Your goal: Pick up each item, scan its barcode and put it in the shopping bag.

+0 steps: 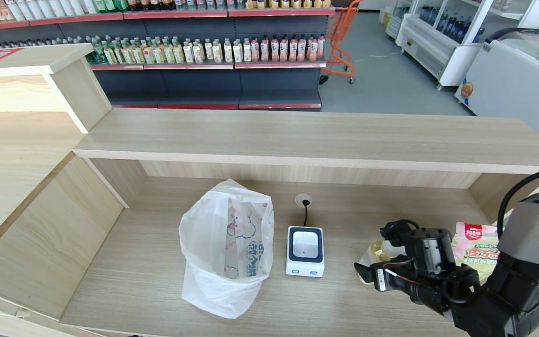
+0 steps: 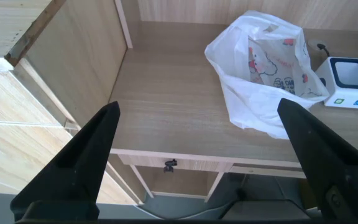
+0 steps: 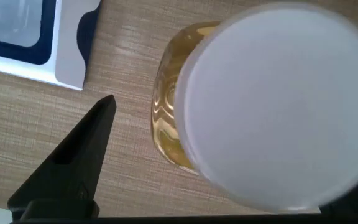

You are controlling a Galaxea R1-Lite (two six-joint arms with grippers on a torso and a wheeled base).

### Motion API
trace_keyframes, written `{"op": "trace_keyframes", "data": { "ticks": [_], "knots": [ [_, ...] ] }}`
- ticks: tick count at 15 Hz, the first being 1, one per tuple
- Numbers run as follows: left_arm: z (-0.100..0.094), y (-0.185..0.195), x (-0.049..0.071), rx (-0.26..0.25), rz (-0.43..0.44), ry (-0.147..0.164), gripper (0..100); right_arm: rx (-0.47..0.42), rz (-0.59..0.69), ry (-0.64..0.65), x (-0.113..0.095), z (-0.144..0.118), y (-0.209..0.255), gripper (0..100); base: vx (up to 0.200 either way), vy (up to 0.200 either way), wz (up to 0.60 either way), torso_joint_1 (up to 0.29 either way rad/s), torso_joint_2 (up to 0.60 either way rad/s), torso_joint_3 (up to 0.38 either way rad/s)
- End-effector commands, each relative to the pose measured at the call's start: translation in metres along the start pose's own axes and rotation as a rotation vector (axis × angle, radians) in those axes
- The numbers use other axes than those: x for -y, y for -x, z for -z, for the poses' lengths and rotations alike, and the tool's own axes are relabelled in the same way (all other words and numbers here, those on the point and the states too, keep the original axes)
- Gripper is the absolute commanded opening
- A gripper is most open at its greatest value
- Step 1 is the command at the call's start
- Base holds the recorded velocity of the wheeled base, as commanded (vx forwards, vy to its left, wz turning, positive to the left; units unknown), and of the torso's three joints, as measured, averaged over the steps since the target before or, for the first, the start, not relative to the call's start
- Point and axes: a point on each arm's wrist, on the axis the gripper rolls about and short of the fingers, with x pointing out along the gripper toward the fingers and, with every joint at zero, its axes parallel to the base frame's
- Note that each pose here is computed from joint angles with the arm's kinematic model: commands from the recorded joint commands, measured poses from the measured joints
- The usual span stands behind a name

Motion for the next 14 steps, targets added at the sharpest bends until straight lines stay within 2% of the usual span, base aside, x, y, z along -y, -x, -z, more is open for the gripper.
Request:
{"op": "trace_keyframes", "data": {
  "ticks": [1, 7, 11, 12, 14],
  "knots": [
    [0.0, 0.0, 0.0, 0.0, 0.0, 0.0, 100, -0.017, 0.018, 0.025, -0.012, 0.024, -0.023, 100, 0.0, 0.0, 0.0, 0.0, 0.0, 0.0],
    [0.0, 0.0, 0.0, 0.0, 0.0, 0.0, 100, 0.094, 0.018, 0.074, -0.02, 0.031, -0.049, 100, 0.0, 0.0, 0.0, 0.0, 0.0, 0.0],
    [0.0, 0.0, 0.0, 0.0, 0.0, 0.0, 100, 0.227, -0.005, 0.052, -0.03, 0.01, -0.062, 100, 0.0, 0.0, 0.0, 0.0, 0.0, 0.0],
    [0.0, 0.0, 0.0, 0.0, 0.0, 0.0, 100, 0.24, -0.007, 0.048, -0.031, 0.007, -0.064, 0, 0.0, 0.0, 0.0, 0.0, 0.0, 0.0],
    [0.0, 0.0, 0.0, 0.0, 0.0, 0.0, 100, 0.278, -0.001, 0.066, -0.029, -0.003, -0.066, 0, 0.0, 0.0, 0.0, 0.0, 0.0, 0.0]
  ]
}}
